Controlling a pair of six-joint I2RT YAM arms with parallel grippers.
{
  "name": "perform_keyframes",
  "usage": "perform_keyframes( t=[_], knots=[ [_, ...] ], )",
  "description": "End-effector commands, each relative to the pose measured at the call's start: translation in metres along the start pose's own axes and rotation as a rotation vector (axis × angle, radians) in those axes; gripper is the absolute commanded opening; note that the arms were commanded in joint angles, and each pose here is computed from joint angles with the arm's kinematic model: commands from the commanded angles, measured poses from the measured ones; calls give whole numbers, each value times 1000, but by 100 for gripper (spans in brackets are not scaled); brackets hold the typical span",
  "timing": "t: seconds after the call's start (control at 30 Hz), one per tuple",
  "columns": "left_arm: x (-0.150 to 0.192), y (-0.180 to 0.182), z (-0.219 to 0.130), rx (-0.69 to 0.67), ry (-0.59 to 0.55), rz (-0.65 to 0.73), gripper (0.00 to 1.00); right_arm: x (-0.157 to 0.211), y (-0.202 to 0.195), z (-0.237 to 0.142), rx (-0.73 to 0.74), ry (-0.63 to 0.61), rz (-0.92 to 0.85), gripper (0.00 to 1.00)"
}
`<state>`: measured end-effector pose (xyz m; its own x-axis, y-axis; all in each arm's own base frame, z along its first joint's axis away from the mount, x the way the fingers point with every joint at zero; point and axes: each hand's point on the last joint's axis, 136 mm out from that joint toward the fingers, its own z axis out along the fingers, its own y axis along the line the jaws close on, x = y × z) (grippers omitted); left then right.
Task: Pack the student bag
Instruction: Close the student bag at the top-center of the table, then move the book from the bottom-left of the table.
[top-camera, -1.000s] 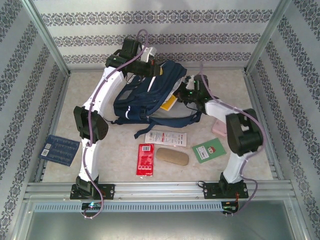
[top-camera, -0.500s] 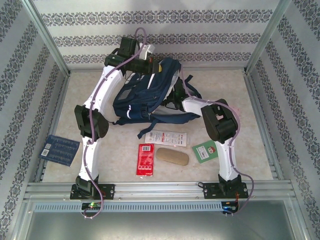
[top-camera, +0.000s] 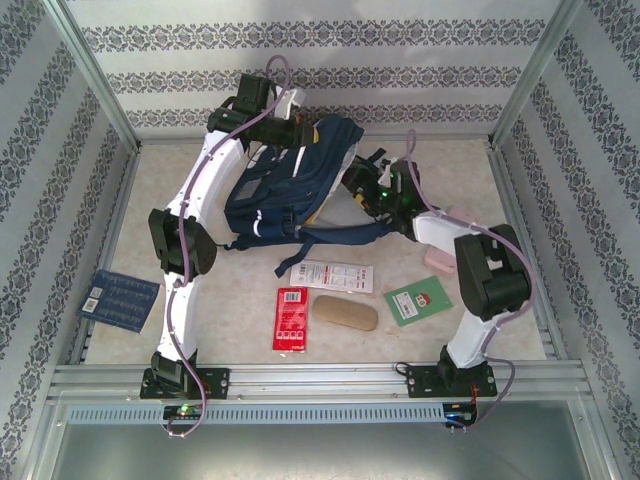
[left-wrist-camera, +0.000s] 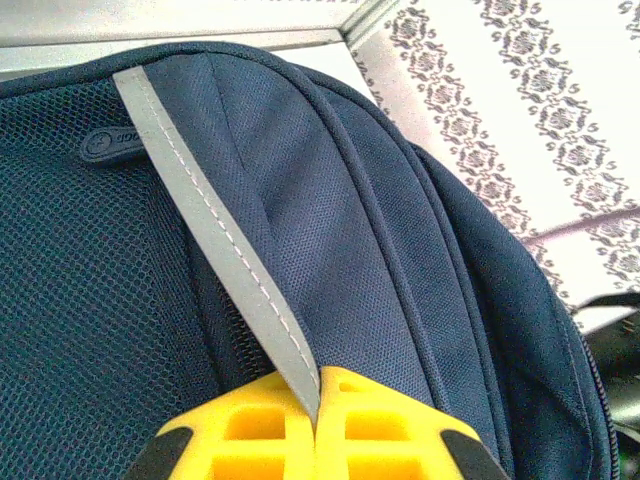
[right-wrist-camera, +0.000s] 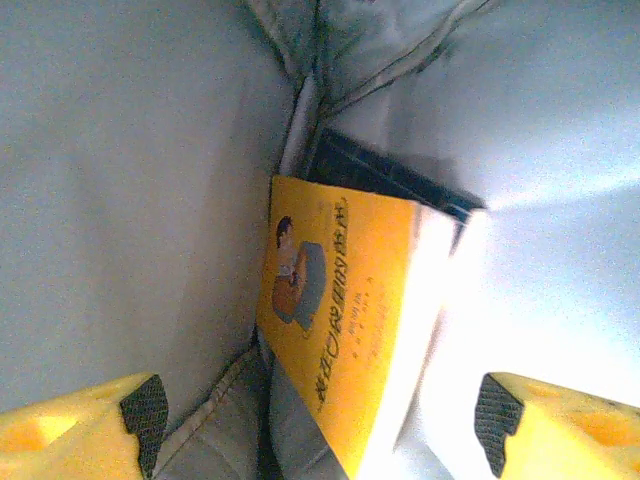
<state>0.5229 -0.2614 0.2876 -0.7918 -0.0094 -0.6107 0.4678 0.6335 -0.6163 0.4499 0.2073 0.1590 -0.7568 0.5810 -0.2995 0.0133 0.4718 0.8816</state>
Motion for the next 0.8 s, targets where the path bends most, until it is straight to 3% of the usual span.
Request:
perform_keyframes(
  t=[0.0, 0.07, 0.27, 0.43, 0.57, 0.67, 0.77],
  knots=[
    [-26, 11, -10, -46, -103, 43, 0, -6, -8, -34, 86, -91, -32, 80],
    [-23, 16, -4, -60, -97, 29, 0, -5, -21, -56, 179, -132, -42, 80],
    [-7, 6, 16, -38, -55, -25, 41, -8, -39, -126, 407, -305, -134, 80],
    [-3, -15, -11, -63, -106, -29, 55, -6, -25, -153, 435, -351, -226, 80],
    [20, 11, -63, -299, -192, -84, 59, 16, -5, -147, 421, -286, -359, 80],
    [57, 65, -117, -563, -269, -228, 68, 40, 5, -133, 405, -217, -451, 80],
    [109, 134, -176, -772, -328, -460, 76, 64, 12, -116, 377, -146, -512, 80]
  ],
)
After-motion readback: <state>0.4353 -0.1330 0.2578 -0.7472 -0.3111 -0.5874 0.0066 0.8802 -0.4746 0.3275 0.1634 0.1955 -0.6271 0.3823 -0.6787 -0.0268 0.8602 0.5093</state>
